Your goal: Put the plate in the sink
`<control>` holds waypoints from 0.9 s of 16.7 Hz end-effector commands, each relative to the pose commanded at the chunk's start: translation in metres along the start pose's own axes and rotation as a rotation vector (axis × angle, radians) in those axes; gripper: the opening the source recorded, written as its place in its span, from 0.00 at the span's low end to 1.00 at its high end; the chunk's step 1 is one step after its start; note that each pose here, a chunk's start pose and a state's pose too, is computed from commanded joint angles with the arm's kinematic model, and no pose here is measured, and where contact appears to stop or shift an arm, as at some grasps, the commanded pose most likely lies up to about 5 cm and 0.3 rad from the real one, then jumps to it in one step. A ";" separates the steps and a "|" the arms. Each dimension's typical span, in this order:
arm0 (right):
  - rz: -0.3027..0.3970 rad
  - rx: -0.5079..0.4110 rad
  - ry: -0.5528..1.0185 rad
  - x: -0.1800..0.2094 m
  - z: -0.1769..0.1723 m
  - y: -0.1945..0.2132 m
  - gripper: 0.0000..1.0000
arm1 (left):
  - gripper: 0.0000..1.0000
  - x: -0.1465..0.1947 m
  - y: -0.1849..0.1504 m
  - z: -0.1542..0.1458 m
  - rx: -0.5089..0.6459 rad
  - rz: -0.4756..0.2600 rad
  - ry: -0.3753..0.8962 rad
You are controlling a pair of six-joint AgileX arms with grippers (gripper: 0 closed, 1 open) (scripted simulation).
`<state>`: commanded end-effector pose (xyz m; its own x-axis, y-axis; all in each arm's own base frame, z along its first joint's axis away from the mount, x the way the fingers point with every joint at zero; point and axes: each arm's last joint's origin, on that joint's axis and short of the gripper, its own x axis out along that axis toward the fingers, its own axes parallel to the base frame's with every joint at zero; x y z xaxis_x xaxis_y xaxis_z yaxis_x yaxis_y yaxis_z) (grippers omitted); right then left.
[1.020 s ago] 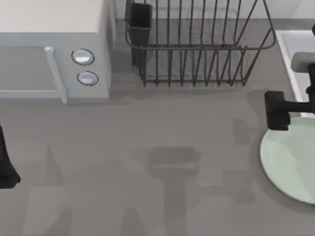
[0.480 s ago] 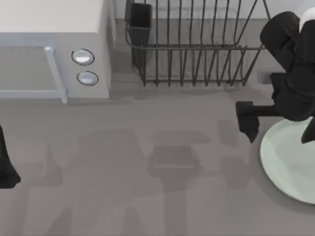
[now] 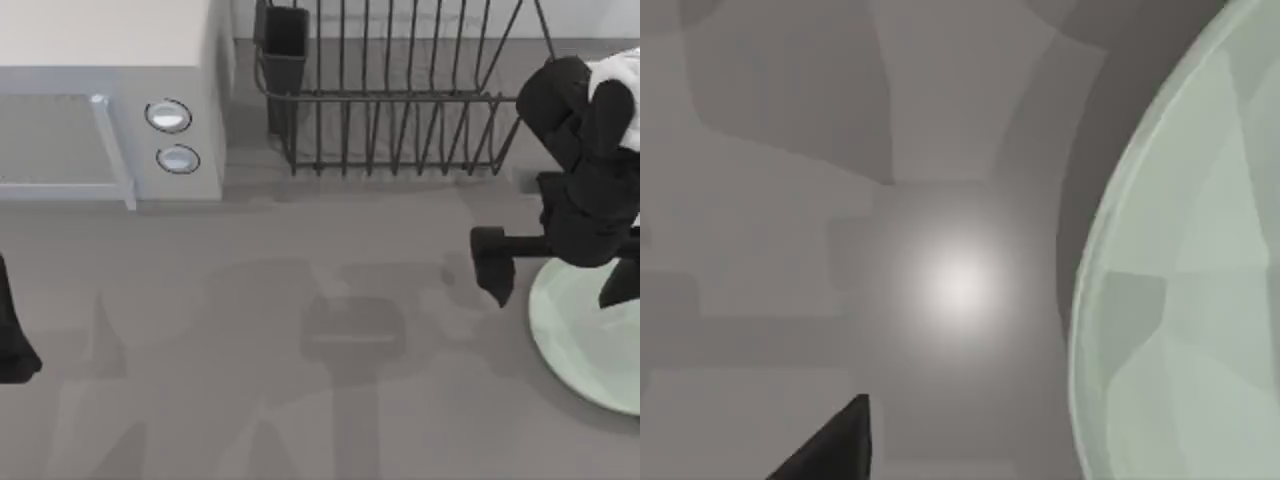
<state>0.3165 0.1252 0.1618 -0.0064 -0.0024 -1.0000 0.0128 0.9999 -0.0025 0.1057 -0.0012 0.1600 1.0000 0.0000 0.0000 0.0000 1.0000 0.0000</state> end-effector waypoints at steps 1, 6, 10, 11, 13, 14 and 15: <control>0.004 -0.001 -0.010 0.012 0.001 0.001 1.00 | 1.00 0.000 0.000 0.000 0.000 0.000 0.000; 0.004 -0.003 -0.011 0.064 -0.002 0.001 1.00 | 1.00 0.000 0.000 0.000 0.000 0.000 0.000; 0.002 -0.003 -0.006 0.068 -0.003 0.000 1.00 | 1.00 0.000 0.000 0.000 0.000 0.000 0.000; 0.002 -0.003 -0.006 0.068 -0.003 0.000 1.00 | 1.00 0.000 0.000 0.000 0.000 0.000 0.000; 0.002 -0.003 -0.006 0.068 -0.003 0.000 0.85 | 1.00 0.000 0.000 0.000 0.000 0.000 0.000; 0.002 -0.003 -0.006 0.068 -0.003 0.000 0.77 | 1.00 0.000 0.000 0.000 0.000 0.000 0.000; 0.002 -0.003 -0.006 0.068 -0.003 0.000 0.70 | 1.00 0.000 0.000 0.000 0.000 0.000 0.000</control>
<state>0.3134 0.1252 0.0938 0.0000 0.0000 -1.0000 0.0100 1.0000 0.0000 0.1057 -0.0012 0.1600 1.0000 0.0000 0.0000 0.0000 1.0000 0.0000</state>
